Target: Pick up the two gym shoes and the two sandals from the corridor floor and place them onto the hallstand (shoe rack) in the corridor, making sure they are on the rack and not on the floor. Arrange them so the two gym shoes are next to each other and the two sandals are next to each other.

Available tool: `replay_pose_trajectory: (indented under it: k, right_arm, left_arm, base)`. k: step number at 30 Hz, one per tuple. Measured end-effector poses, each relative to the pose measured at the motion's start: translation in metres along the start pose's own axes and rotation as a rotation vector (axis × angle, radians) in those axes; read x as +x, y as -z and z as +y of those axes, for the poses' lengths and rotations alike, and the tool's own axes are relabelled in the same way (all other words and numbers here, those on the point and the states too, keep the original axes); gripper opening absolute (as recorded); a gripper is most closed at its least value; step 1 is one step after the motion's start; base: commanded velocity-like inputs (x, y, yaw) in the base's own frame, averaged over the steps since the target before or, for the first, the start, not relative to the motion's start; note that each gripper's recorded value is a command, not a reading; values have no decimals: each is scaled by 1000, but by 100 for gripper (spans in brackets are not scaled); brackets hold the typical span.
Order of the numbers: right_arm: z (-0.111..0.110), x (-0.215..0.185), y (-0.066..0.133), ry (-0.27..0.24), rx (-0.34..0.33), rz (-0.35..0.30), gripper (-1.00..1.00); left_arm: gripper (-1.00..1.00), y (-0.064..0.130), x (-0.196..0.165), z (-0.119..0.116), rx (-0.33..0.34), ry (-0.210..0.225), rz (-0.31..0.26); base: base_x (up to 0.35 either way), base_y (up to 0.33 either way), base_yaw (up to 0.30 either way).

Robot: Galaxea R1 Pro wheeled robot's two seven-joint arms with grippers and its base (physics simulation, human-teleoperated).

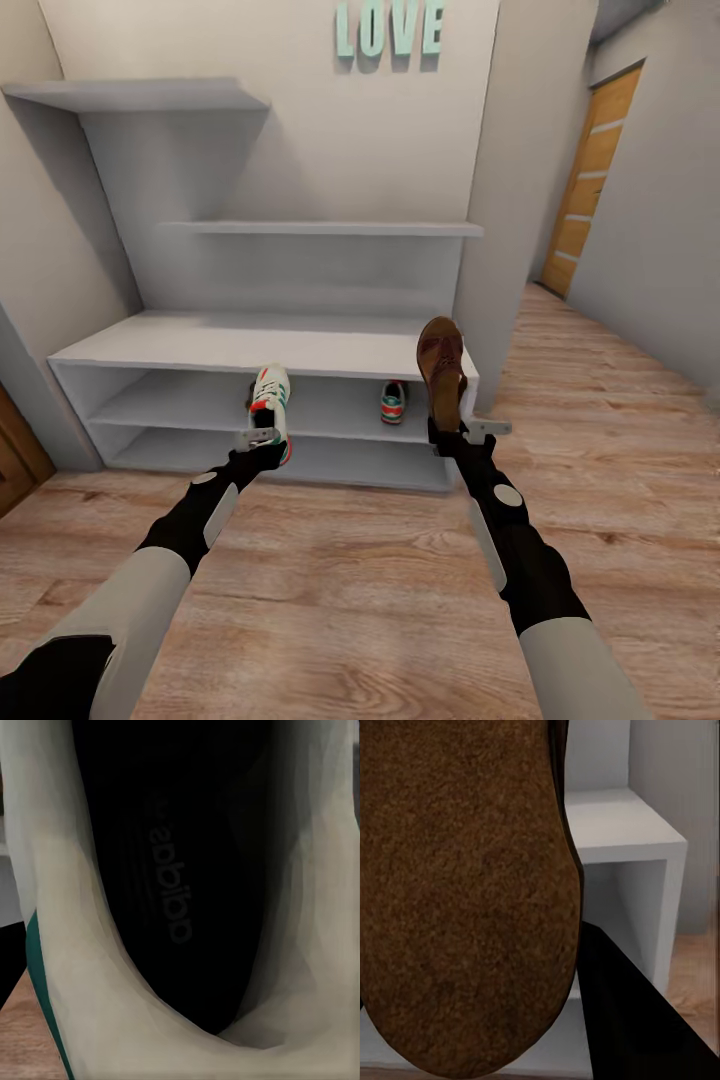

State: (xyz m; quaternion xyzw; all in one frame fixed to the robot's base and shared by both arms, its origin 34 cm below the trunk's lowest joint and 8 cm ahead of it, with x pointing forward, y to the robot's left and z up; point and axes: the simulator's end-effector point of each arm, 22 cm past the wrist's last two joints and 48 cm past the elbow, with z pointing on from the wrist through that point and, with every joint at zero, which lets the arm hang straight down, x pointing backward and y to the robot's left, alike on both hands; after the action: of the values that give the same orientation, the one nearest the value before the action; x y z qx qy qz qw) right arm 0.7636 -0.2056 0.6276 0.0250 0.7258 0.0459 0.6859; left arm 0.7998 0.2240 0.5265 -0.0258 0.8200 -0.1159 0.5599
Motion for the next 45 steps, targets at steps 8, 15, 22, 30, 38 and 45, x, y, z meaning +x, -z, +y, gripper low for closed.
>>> replay_pose_trajectory:
  k: [8, 15, 22, 30, 38, 45]
  right_arm:
    - [0, 0, 0, 1, 1, 0, -100]
    - [0, 0, 0, 3, 2, 1, -100]
    - [0, 1, 0, 3, 2, 1, -100]
    - [0, 1, 0, 2, 2, 2, -100]
    - [-14, 0, 0, -15, 29, 0, -100]
    - [-146, 54, 28, -211, 303, 208, -100]
  left_arm:
    - [-100, 0, 0, 0, 0, 0, -1]
    - [-100, 0, 0, 0, 0, 0, -1]
    - [-100, 0, 0, 0, 0, 0, -1]
    - [-100, 0, 0, 0, 0, 0, -2]
    - [-100, 0, 2, 2, -2, 2, 5]
    - [-100, 1, 46, 10, -19, 17, 95]
  base:
    - [0, 165, -245]
    - [0, 12, -42]
    - [0, 1, -2]
    - [0, 0, 0]
    - [0, 0, 0]
    - [0, 0, 0]
